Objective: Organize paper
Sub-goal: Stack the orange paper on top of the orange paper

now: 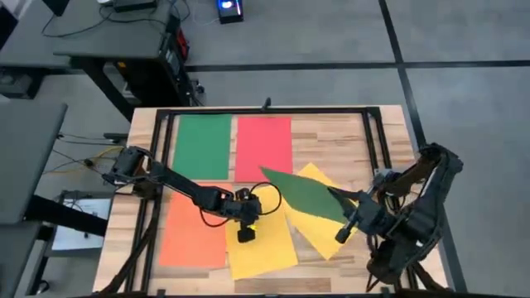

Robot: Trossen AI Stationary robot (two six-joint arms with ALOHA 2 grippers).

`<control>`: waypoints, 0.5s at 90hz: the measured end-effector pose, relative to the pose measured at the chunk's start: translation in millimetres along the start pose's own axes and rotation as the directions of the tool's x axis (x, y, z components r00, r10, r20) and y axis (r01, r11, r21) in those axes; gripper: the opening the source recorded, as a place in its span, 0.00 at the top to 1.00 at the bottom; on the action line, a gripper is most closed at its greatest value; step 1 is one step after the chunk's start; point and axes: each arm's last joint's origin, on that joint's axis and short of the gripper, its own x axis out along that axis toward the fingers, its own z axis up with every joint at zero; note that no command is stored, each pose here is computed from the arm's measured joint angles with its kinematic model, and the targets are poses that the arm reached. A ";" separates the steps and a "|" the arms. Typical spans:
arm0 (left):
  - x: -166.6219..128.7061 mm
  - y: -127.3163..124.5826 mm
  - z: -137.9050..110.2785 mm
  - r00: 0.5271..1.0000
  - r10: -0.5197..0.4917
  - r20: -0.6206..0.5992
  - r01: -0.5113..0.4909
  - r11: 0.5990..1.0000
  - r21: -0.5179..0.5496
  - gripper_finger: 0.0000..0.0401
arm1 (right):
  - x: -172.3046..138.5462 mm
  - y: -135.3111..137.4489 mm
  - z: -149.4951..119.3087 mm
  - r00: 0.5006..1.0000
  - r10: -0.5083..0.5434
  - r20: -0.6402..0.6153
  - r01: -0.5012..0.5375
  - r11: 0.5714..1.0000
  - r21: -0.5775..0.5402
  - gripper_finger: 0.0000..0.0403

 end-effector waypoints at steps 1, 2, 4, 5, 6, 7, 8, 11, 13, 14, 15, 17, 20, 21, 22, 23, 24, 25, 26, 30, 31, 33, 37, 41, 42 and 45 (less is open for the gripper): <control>0.0 0.1 -0.4 1.000 0.001 -0.004 -0.001 1.000 0.002 1.00 | 0.0 -0.1 1.0 1.000 -0.001 0.002 0.001 1.000 -0.004 1.00; 0.0 0.3 -0.7 1.000 0.002 -0.008 -0.002 1.000 0.003 1.00 | -0.1 -0.4 2.1 1.000 -0.001 0.003 0.001 1.000 -0.008 1.00; 0.1 0.4 -1.3 1.000 0.003 -0.013 -0.003 1.000 0.004 1.00 | -0.2 -1.2 4.5 1.000 -0.002 0.005 0.002 1.000 -0.014 1.00; 0.2 0.4 -1.6 1.000 0.003 -0.016 -0.003 1.000 0.005 1.00 | -0.2 -1.7 5.8 1.000 -0.002 0.005 0.002 1.000 -0.016 1.00; 0.2 0.4 -1.7 1.000 0.003 -0.017 -0.003 1.000 0.005 1.00 | -0.1 -2.2 7.2 1.000 -0.003 0.007 0.003 1.000 -0.018 1.00; 0.2 0.5 -1.9 1.000 0.003 -0.019 -0.003 1.000 0.005 1.00 | 0.1 -2.7 8.4 1.000 -0.005 0.008 0.005 1.000 -0.021 1.00; 0.2 0.5 -2.0 1.000 0.004 -0.021 -0.004 1.000 0.006 1.00 | 0.2 -3.2 9.6 1.000 -0.007 0.009 0.007 1.000 -0.024 1.00; 0.2 0.6 -2.6 1.000 0.003 -0.027 -0.003 1.000 0.007 1.00 | 0.5 -4.7 13.4 1.000 -0.013 0.016 0.013 0.999 -0.029 1.00; 0.6 0.8 -3.3 1.000 0.003 -0.028 -0.003 1.000 0.007 1.00 | 0.5 -5.8 16.1 1.000 -0.017 0.020 0.017 0.999 -0.033 1.00; 1.9 0.9 -4.1 1.000 0.004 -0.031 -0.004 1.000 0.009 1.00 | 0.5 -6.3 17.3 1.000 -0.018 0.021 0.019 0.999 -0.034 1.00; 3.4 0.9 -4.8 0.999 0.005 -0.034 -0.005 1.000 0.010 1.00 | 0.4 -6.7 18.4 1.000 -0.019 0.023 0.020 0.999 -0.038 1.00; 6.5 0.8 -6.3 0.999 0.004 -0.041 -0.004 1.000 0.013 1.00 | 0.3 -7.6 20.5 0.999 -0.020 0.025 0.022 0.999 -0.045 1.00; 10.0 0.8 -8.7 0.999 0.001 -0.054 0.000 1.000 0.022 1.00 | 0.1 -8.9 24.1 0.999 -0.022 0.027 0.023 0.998 -0.050 1.00; 10.9 0.6 -8.6 0.999 -0.002 -0.049 0.003 1.000 0.026 1.00 | 0.1 -9.4 25.5 0.999 -0.022 0.027 0.024 0.998 -0.051 1.00; 12.1 0.3 -8.9 0.999 -0.004 -0.053 0.005 0.999 0.031 1.00 | 0.1 -9.9 26.8 0.999 -0.023 0.028 0.024 0.998 -0.051 1.00; 13.5 0.1 -9.3 0.998 -0.005 -0.057 0.007 0.999 0.036 1.00 | 0.0 -10.3 27.9 0.999 -0.023 0.028 0.024 0.998 -0.054 1.00; 15.3 0.0 -9.8 0.998 -0.008 -0.061 0.010 0.999 0.040 1.00 | 0.0 -10.7 29.0 0.999 -0.023 0.028 0.025 0.998 -0.057 1.00; 17.5 0.4 -10.5 0.998 -0.009 -0.066 0.012 0.999 0.044 1.00 | -0.1 -11.1 30.1 0.999 -0.024 0.029 0.025 0.998 -0.061 1.00; 19.7 0.7 -11.2 0.997 -0.011 -0.071 0.014 0.999 0.048 1.00 | -0.1 -11.5 31.2 0.999 -0.025 0.030 0.027 0.998 -0.064 1.00; 25.6 -0.1 -11.5 0.997 -0.023 -0.074 0.029 0.997 0.068 1.00 | -0.4 -13.0 35.5 0.999 -0.032 0.037 0.035 0.997 -0.068 1.00; 27.1 -0.3 -12.0 0.997 -0.027 -0.077 0.033 0.997 0.073 1.00 | -0.4 -13.3 36.3 0.999 -0.033 0.038 0.036 0.997 -0.071 1.00; 30.6 -0.6 -13.1 0.996 -0.034 -0.085 0.041 0.996 0.080 1.00 | -0.5 -13.9 37.7 0.999 -0.033 0.038 0.036 0.996 -0.077 1.00; 37.0 -0.8 -12.1 0.995 -0.043 -0.088 0.051 0.994 0.092 1.00 | -0.6 -14.7 40.5 0.999 -0.034 0.039 0.037 0.996 -0.078 1.00; 40.6 -0.8 -10.6 0.995 -0.050 -0.091 0.059 0.993 0.105 1.00 | 0.3 -16.0 42.0 0.999 -0.037 0.038 0.041 0.995 -0.087 1.00; 40.9 -0.7 -10.1 0.994 -0.052 -0.093 0.062 0.992 0.109 1.00 | 0.7 -16.3 42.2 0.999 -0.039 0.037 0.042 0.995 -0.088 1.00; 41.1 -0.2 -8.7 0.994 -0.058 -0.096 0.069 0.991 0.115 1.00 | 1.8 -17.1 43.0 0.998 -0.042 0.035 0.045 0.995 -0.087 1.00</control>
